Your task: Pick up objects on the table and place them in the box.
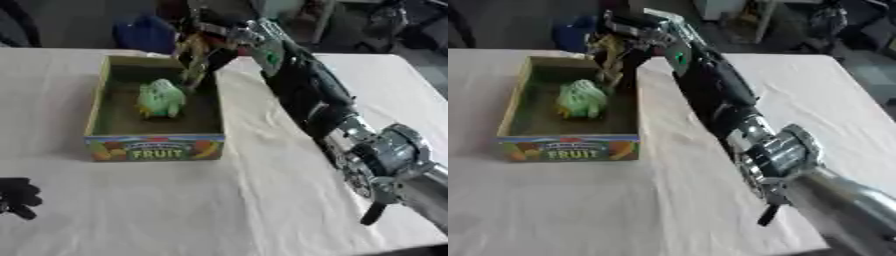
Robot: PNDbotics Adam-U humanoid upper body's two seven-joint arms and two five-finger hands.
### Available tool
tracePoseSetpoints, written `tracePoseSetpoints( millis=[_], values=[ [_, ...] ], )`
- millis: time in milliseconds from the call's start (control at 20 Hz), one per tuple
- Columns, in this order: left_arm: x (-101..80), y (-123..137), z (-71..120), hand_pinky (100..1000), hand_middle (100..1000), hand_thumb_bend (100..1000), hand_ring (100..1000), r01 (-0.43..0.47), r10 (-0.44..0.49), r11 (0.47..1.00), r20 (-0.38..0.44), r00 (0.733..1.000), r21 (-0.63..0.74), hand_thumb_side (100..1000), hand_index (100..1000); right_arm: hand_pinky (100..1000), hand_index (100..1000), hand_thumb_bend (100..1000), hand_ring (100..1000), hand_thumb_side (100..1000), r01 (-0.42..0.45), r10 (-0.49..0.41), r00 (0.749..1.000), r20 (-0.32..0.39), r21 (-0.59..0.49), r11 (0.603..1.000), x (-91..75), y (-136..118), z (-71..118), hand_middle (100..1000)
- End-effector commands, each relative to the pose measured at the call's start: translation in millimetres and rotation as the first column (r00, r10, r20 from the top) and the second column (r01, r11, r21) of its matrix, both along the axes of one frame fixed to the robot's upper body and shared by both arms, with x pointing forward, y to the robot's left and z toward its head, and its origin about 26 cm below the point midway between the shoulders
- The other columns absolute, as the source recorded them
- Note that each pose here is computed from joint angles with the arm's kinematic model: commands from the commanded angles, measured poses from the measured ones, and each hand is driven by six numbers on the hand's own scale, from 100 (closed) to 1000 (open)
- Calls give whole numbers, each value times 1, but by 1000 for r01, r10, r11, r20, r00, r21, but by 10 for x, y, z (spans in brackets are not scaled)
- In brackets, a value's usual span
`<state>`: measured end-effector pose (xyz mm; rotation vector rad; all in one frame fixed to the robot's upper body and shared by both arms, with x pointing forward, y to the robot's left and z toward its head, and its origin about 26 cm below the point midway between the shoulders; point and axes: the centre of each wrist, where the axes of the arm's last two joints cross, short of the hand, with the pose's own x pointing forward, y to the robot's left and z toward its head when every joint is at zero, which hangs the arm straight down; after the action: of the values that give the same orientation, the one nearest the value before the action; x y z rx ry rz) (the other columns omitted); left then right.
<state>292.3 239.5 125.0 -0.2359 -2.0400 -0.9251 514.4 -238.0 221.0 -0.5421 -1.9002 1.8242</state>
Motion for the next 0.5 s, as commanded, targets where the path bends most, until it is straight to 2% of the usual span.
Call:
tracePoseSetpoints(
  millis=[50,150,200,250,300,350,450,500],
  values=[
    [9,-11,54,582,665,344,670,9,-9,1000,19,1000,2,992,818,666,675,100,670,404,-72,77,996,40,-125,990,-6,40,111,538],
    [11,-13,53,583,665,344,670,9,-9,1000,19,1000,2,993,818,691,713,100,708,539,-82,93,994,54,-183,980,-17,97,85,585],
    [11,-14,53,582,665,344,670,9,-9,1000,18,1000,2,993,818,708,734,100,733,635,-84,99,993,61,-213,974,-23,128,75,613],
    [12,-13,52,582,665,344,670,8,-8,1000,18,1000,2,993,818,735,773,107,767,778,-84,103,993,64,-248,965,-28,157,63,669],
    [11,-10,50,582,665,344,670,7,-7,1000,17,1000,3,994,818,746,794,127,784,851,-83,105,992,62,-289,954,-32,185,47,696],
    [11,-8,49,582,665,344,670,5,-6,1000,17,1000,4,993,817,764,831,166,811,976,-82,107,993,58,-325,942,-34,208,27,744],
    [12,-5,49,582,665,344,670,3,-3,1000,17,1000,4,994,817,774,853,197,826,1000,-83,110,993,47,-386,919,-39,255,-4,771],
    [12,-4,49,582,665,343,670,3,-3,1000,17,1000,5,995,817,795,895,255,857,1000,-86,112,993,41,-410,908,-42,279,-21,834]
  ],
)
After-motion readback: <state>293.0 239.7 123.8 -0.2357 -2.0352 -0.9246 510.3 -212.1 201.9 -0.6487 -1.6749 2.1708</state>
